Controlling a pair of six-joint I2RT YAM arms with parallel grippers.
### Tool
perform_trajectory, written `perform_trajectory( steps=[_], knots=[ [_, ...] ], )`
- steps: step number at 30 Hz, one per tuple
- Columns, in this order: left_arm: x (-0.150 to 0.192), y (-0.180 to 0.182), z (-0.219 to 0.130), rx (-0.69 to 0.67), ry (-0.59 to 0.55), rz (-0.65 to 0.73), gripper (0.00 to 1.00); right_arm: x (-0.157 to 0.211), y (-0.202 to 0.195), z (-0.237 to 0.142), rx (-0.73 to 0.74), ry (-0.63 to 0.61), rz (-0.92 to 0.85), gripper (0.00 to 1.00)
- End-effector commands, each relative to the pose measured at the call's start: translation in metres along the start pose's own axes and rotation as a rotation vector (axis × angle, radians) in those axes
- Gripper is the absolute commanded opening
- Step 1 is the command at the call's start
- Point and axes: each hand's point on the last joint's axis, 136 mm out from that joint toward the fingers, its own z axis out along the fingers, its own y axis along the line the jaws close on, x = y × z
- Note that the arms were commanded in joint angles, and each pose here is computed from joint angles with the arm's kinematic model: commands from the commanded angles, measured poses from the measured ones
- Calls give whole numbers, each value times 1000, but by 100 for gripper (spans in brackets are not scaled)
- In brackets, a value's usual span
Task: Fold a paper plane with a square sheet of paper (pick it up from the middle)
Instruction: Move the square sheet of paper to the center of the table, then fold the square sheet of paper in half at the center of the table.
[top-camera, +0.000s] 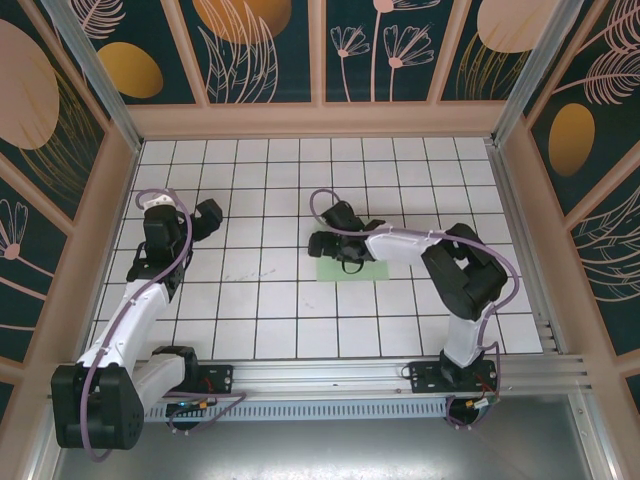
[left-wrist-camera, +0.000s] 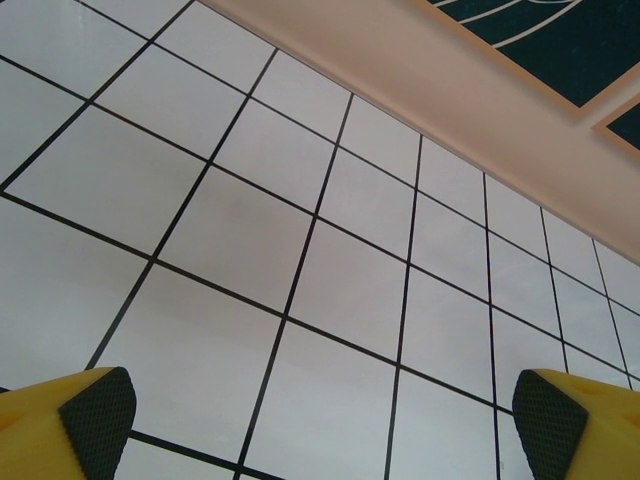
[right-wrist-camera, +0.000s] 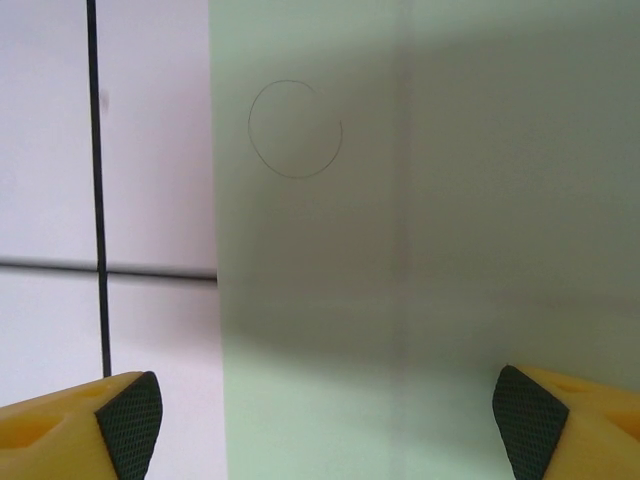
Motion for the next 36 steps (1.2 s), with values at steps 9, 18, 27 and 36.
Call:
perform_trajectory(
  steps=[9, 18, 27, 36],
  knots=[
    [1, -4, 2, 24, 18, -9, 99, -9, -63, -31, 258, 26, 3, 99],
    [6, -3, 8, 18, 48, -9, 99, -13, -63, -16, 279, 50, -35, 99],
    [11, 0, 12, 3, 70, -7, 99, 7, -80, 2, 328, 113, -35, 98],
    [13, 0, 13, 2, 81, -8, 99, 32, -102, 12, 384, 162, -31, 88]
  ],
)
